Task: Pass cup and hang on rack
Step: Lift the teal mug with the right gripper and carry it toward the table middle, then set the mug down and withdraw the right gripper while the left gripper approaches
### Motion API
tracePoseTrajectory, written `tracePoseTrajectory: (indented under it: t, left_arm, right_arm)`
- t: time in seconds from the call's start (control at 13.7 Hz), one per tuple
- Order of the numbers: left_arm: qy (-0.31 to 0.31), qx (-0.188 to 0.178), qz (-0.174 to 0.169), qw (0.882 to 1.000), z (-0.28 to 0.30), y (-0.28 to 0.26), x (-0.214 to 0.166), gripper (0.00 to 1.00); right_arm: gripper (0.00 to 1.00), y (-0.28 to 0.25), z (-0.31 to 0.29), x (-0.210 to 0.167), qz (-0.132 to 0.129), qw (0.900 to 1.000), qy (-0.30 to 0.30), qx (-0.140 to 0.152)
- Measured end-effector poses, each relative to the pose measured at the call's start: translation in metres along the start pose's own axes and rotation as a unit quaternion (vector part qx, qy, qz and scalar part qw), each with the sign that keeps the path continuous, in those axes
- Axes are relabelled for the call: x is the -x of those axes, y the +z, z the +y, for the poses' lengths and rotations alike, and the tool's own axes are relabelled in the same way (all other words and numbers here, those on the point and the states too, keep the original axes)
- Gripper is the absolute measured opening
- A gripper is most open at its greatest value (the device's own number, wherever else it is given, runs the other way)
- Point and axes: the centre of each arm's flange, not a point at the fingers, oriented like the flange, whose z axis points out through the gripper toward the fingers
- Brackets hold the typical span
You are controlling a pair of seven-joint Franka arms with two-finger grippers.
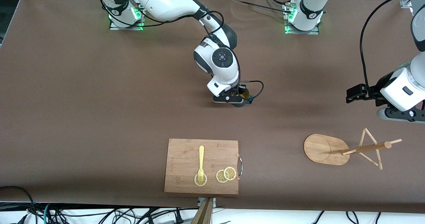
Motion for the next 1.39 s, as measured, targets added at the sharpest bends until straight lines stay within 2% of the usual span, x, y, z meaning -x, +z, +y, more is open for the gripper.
tracePoseTrajectory:
  t: [0.15,0.22,0.36,0.44,0.58,0.8,0.88,1.02,1.24,1.39]
  left_arm:
    - [0.006,0.006,0.000,1.000,0.009,0.000,0.000,1.00]
    - [0.008,0.022,-0.001,1.000,0.013,0.000,0.000,1.00]
    - [0.008,0.065,-0.003,0.998,0.020,0.002,-0.001,1.00]
    - [0.009,0.075,-0.006,0.997,0.022,0.004,-0.001,1.00]
    - [0.019,0.083,-0.019,0.996,0.029,0.016,-0.003,1.00]
    - [0.122,0.089,-0.040,0.988,0.056,0.044,-0.006,1.00]
    - [0.172,0.092,-0.049,0.980,0.067,0.054,-0.004,1.00]
    - [0.274,0.099,-0.070,0.954,0.089,0.078,0.002,1.00]
    - [0.410,0.130,-0.089,0.898,0.110,0.117,0.013,1.00]
    - [0.486,0.159,-0.067,0.857,0.114,0.141,0.018,1.00]
  right_arm:
    - [0.60,-0.019,-0.004,-0.002,0.001,1.000,0.005,-0.001]
    - [0.71,-0.035,-0.003,-0.006,0.000,1.000,0.007,0.004]
    - [0.93,-0.090,0.017,-0.031,-0.002,1.000,0.021,0.021]
    - [1.00,-0.122,0.039,-0.051,-0.006,0.999,0.028,0.033]
    - [1.00,-0.189,0.109,-0.102,-0.022,0.997,0.041,0.055]
    - [1.00,-0.256,0.220,-0.154,-0.052,0.995,0.048,0.074]
    - [1.00,-0.273,0.250,-0.162,-0.059,0.994,0.044,0.077]
    - [1.00,-0.302,0.304,-0.164,-0.068,0.994,0.036,0.082]
    - [1.00,-0.343,0.362,-0.137,-0.069,0.993,0.031,0.087]
    - [1.00,-0.364,0.389,-0.115,-0.067,0.994,0.025,0.082]
